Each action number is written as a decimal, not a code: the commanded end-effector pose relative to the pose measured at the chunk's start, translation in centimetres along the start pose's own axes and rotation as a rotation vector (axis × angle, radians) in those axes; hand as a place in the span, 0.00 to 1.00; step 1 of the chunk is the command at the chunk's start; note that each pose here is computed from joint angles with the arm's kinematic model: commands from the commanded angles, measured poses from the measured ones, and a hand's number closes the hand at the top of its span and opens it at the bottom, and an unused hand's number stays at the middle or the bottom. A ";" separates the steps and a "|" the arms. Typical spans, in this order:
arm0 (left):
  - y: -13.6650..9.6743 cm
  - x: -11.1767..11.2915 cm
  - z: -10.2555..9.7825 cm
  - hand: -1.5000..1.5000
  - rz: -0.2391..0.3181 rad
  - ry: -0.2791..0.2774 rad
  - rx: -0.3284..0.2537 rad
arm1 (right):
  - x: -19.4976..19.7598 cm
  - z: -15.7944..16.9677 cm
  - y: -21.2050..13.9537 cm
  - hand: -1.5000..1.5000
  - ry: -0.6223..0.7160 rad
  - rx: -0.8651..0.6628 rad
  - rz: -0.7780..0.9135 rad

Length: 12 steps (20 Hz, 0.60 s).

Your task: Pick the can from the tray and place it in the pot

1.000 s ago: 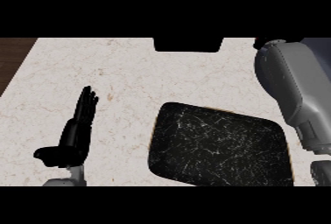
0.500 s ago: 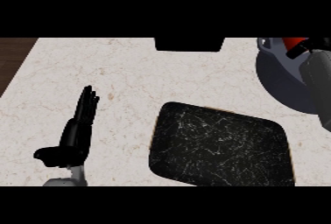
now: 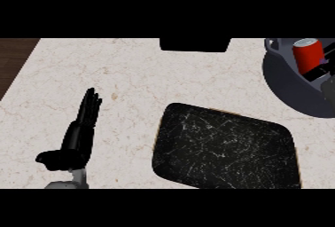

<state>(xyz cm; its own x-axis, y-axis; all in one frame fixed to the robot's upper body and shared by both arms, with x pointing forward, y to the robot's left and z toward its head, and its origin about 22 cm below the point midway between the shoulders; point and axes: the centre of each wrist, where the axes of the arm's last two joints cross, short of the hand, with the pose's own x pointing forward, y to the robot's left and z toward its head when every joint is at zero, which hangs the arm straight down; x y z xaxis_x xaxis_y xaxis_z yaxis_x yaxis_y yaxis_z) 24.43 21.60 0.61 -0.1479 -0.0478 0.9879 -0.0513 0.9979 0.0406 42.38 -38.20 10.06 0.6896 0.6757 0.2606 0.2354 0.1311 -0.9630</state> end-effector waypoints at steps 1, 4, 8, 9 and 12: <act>-0.8 1.1 -0.7 0.50 0.006 -0.013 -0.023 | -3.4 -0.9 0.3 1.00 0.137 0.093 0.021; -0.8 1.3 -0.6 0.50 -0.007 -0.009 -0.003 | -5.3 -0.6 1.6 0.00 0.203 0.161 0.030; 0.0 0.5 -0.4 0.50 0.018 0.001 -0.015 | -5.2 -0.6 1.5 0.00 0.084 0.196 -0.146; -1.0 0.4 0.1 0.50 0.004 -0.010 0.008 | -5.5 -1.2 0.3 0.00 0.058 0.137 -0.228; -0.1 1.1 0.0 0.50 0.011 -0.010 -0.007 | -4.3 -1.0 0.2 0.00 0.052 0.009 -0.431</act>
<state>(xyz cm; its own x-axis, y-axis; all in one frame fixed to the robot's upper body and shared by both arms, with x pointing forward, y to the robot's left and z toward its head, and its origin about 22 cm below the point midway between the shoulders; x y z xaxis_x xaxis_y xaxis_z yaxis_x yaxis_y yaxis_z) 24.40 21.15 0.98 -0.1498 -0.0403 0.9879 -0.0492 0.9982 0.0333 39.91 -41.75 8.05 0.6715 0.5637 0.4809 0.3218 0.3627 -0.8746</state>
